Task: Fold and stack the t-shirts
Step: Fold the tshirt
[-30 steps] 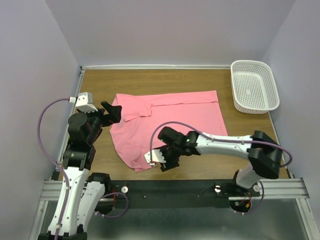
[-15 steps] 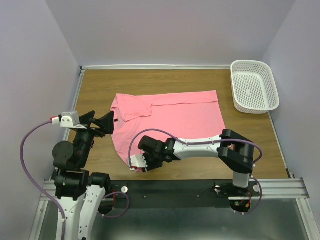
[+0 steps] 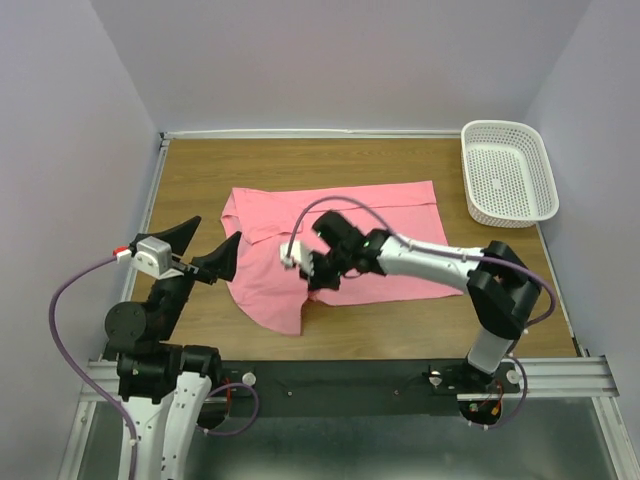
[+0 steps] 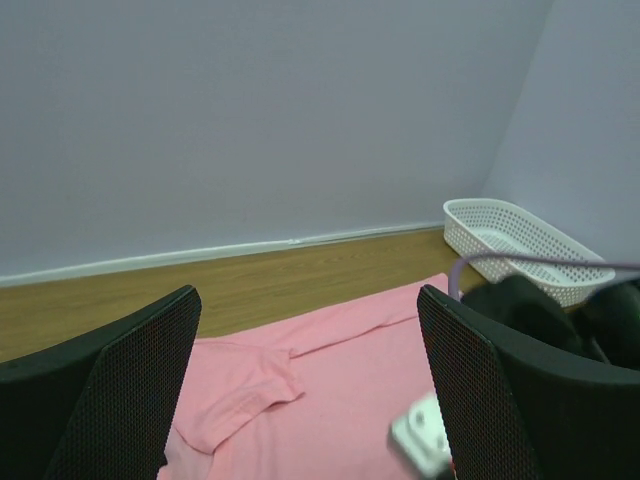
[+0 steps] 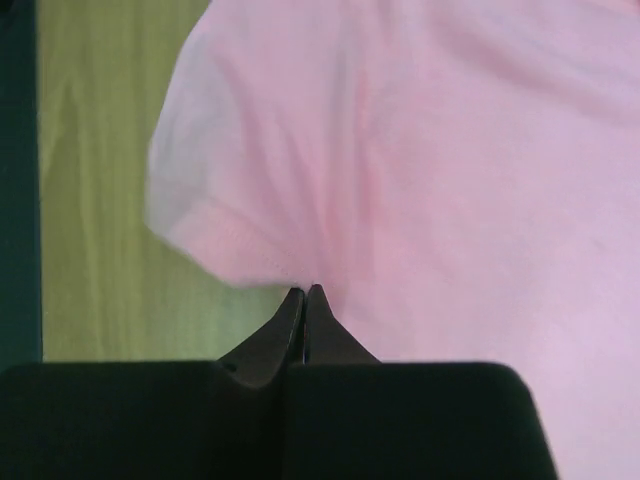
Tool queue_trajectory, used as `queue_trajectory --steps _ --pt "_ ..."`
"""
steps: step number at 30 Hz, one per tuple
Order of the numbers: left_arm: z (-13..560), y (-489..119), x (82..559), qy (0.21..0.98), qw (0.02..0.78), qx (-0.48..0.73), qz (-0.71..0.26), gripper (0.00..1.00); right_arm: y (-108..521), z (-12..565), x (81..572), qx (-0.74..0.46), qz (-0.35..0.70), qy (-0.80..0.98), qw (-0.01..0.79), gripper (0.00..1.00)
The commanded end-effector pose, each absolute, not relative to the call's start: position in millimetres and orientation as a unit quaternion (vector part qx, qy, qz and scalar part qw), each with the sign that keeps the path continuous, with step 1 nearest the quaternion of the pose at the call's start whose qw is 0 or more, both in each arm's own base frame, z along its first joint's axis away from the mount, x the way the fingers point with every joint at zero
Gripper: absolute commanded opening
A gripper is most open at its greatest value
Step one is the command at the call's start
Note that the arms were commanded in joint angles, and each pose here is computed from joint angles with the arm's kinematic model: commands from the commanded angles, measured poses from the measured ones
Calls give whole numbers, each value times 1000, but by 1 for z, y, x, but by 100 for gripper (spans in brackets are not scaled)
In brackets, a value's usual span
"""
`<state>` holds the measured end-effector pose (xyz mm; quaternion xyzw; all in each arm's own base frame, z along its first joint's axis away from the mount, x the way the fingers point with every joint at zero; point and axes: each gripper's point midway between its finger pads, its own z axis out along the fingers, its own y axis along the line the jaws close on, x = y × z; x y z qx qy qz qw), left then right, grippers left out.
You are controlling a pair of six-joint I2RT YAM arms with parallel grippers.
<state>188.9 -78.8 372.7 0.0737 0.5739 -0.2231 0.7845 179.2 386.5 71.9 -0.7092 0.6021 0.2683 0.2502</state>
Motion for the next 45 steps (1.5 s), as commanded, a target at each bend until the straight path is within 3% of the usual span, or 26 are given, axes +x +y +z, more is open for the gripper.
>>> queue_trajectory --steps 1,3,7,10,14,17,23,27,45 --pt "382 -102 187 533 794 152 -248 96 375 110 223 -599 367 665 252 1" --pt "379 -109 193 536 785 166 -262 96 367 96 245 -552 377 706 232 7" --pt "369 -118 214 560 761 174 -277 96 337 82 297 -445 395 775 212 45" --pt "345 -126 240 607 717 172 -297 95 315 77 315 -398 396 800 209 55" --pt "280 -148 282 717 596 170 -319 86 288 94 334 -369 401 805 235 57" --pt "229 -181 283 795 497 175 -299 81 265 116 340 -374 401 791 270 57" --pt "135 -238 236 900 315 188 -236 74 210 144 341 -400 346 783 327 58" --pt "75 -255 205 934 231 213 -169 61 177 152 337 -387 307 795 352 59" --pt "20 -275 223 942 228 245 3 45 148 152 320 -362 300 807 357 61"
